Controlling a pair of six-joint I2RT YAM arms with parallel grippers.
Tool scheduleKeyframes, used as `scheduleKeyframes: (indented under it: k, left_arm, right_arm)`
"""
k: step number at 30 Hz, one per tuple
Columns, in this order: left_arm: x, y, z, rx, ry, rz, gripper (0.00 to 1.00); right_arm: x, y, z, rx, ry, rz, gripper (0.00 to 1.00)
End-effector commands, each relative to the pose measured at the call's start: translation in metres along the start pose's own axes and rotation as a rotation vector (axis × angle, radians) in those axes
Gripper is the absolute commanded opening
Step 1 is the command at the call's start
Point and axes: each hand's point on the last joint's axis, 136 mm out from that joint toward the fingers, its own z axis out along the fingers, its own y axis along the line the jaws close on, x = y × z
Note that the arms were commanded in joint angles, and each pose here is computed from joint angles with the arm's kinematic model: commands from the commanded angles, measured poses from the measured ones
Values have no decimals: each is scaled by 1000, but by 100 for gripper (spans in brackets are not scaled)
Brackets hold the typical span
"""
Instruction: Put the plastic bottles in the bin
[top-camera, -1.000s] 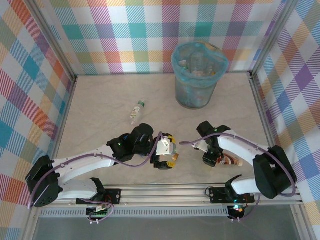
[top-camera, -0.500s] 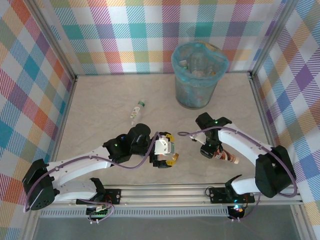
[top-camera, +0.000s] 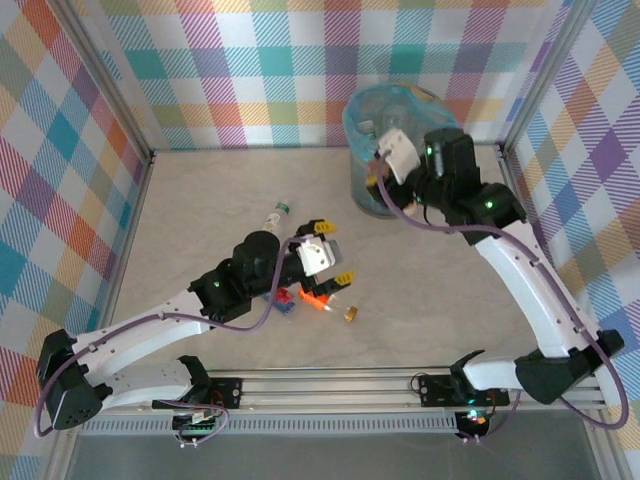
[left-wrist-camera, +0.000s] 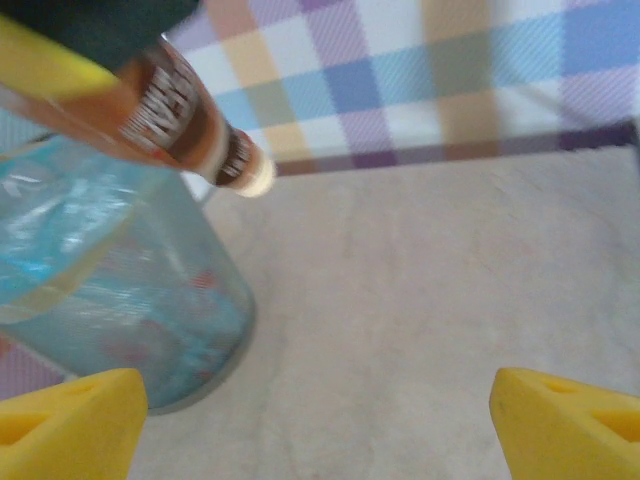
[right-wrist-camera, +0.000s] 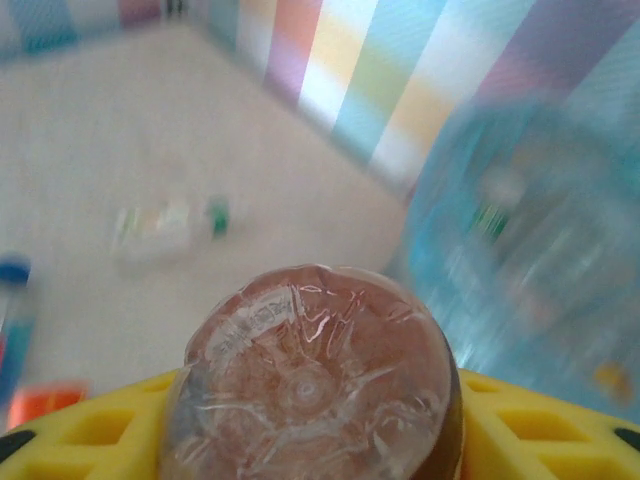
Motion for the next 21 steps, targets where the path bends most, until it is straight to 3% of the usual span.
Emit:
scheduleKeyframes:
  k: [1, 4, 8, 13, 21]
  left_arm:
    - [-29, 39, -4, -150, -50, -44, 89]
    - [-33, 49, -4, -182, -39, -65, 89]
    - [-42, 61, -9, -214, -38, -94, 89]
    - [-40, 81, -18, -294, 4, -143, 89]
    - [-22, 101, -29, -379, 38, -241, 90]
  right_arm:
    - [-82, -35, 17, 116, -288, -54, 59]
    - [-114, -58, 42, 184, -362, -81, 57]
    - [-119, -91, 90, 237, -345, -62, 57]
    - [-89, -122, 137, 266, -274, 35, 56]
    - [-39, -126, 159, 244, -211, 184, 60]
